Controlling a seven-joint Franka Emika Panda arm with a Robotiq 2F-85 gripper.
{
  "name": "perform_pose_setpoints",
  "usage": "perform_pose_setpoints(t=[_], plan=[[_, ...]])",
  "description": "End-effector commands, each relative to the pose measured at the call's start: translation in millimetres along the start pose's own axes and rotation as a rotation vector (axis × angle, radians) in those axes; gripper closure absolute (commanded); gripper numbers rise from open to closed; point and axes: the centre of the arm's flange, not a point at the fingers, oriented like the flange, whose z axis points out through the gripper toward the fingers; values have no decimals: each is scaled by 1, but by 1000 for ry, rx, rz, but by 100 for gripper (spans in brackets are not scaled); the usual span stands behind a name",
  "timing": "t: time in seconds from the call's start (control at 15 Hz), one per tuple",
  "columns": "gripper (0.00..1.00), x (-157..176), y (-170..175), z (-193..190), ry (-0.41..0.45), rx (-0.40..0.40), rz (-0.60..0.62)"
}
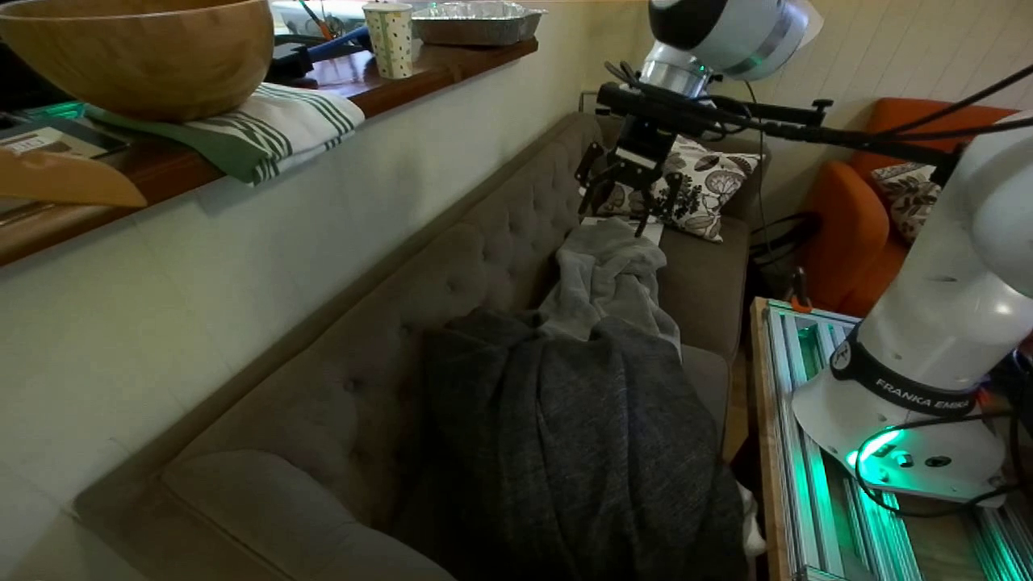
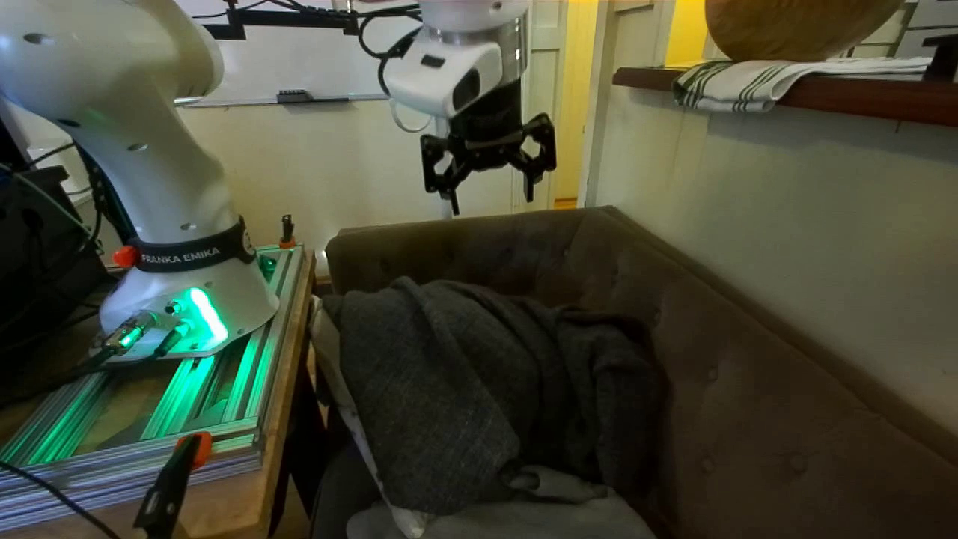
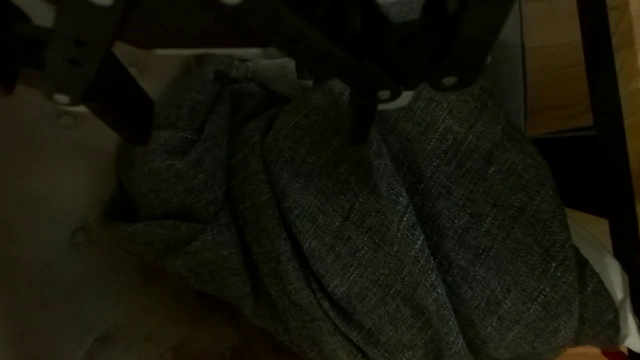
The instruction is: Shift the pillow to the right
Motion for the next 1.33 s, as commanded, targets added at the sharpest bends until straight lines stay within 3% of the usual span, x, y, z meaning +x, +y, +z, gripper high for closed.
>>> perform_pose_setpoints(t=[0.0,0.2,0.33,0.4,0.73,1.27], plan=[[0,53,13,64,-33,1,114],[0,91,29,95,11,24,218],[0,115,36,105,129,26,223],[0,86,43,77,74,16,211],[0,107,43,92,133,-7,223],[0,122,47,154,88,-70,303]])
